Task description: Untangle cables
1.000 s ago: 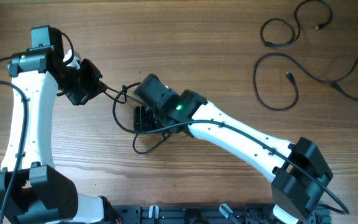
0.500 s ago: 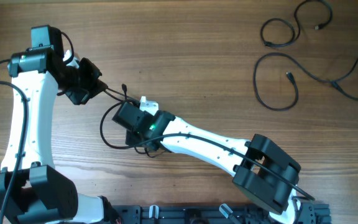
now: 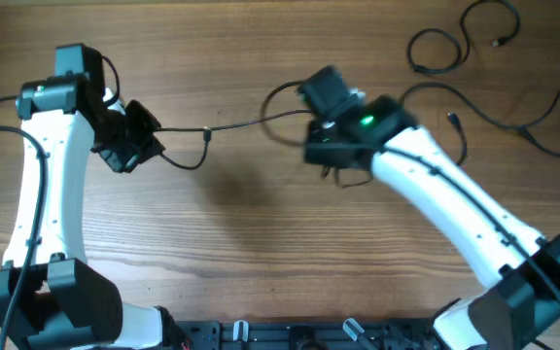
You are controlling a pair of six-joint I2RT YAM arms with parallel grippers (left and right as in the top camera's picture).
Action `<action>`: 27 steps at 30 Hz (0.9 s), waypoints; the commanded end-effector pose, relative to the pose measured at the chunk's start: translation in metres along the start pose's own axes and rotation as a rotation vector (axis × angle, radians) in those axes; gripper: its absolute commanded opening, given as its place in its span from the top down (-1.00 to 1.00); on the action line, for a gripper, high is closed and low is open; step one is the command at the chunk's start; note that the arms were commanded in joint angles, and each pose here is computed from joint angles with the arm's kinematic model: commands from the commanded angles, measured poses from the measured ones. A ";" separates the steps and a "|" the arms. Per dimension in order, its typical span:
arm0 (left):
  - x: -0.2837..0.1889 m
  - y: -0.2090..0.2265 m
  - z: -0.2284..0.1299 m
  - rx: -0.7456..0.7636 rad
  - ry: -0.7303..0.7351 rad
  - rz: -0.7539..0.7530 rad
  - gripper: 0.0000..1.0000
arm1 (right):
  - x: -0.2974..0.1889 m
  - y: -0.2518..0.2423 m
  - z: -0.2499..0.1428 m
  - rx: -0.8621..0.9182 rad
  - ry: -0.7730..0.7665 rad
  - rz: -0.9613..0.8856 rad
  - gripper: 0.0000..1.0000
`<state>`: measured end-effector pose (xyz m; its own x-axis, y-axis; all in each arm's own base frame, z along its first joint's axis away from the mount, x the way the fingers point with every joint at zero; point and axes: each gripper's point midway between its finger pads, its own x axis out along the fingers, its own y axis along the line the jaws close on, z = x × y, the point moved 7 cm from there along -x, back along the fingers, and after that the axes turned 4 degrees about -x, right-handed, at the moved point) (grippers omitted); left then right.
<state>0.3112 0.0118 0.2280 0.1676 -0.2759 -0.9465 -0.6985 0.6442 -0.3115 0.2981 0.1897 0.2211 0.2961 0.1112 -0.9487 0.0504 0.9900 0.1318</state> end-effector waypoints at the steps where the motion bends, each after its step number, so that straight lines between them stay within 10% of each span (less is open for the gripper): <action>1: -0.004 -0.013 -0.018 0.152 0.020 -0.013 0.92 | 0.000 -0.039 0.020 0.046 -0.005 -0.058 0.91; 7: 0.000 -0.013 -0.023 0.222 -0.044 0.102 0.92 | 0.000 -0.110 0.049 0.211 -0.016 -0.105 0.91; 25: -0.001 -0.002 -0.032 0.202 0.005 0.166 0.92 | -0.001 -0.109 0.034 0.134 0.098 -0.047 0.92; 27: -0.001 0.000 -0.034 0.198 0.018 0.176 0.53 | -0.002 -0.118 0.031 0.173 0.104 -0.126 0.91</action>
<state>0.2903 -0.0188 0.2243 0.0220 -0.2035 -0.9788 -0.5610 0.8079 -0.1805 0.3202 0.0858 0.2153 0.1615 0.1141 -0.9803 0.1818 0.9729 0.1432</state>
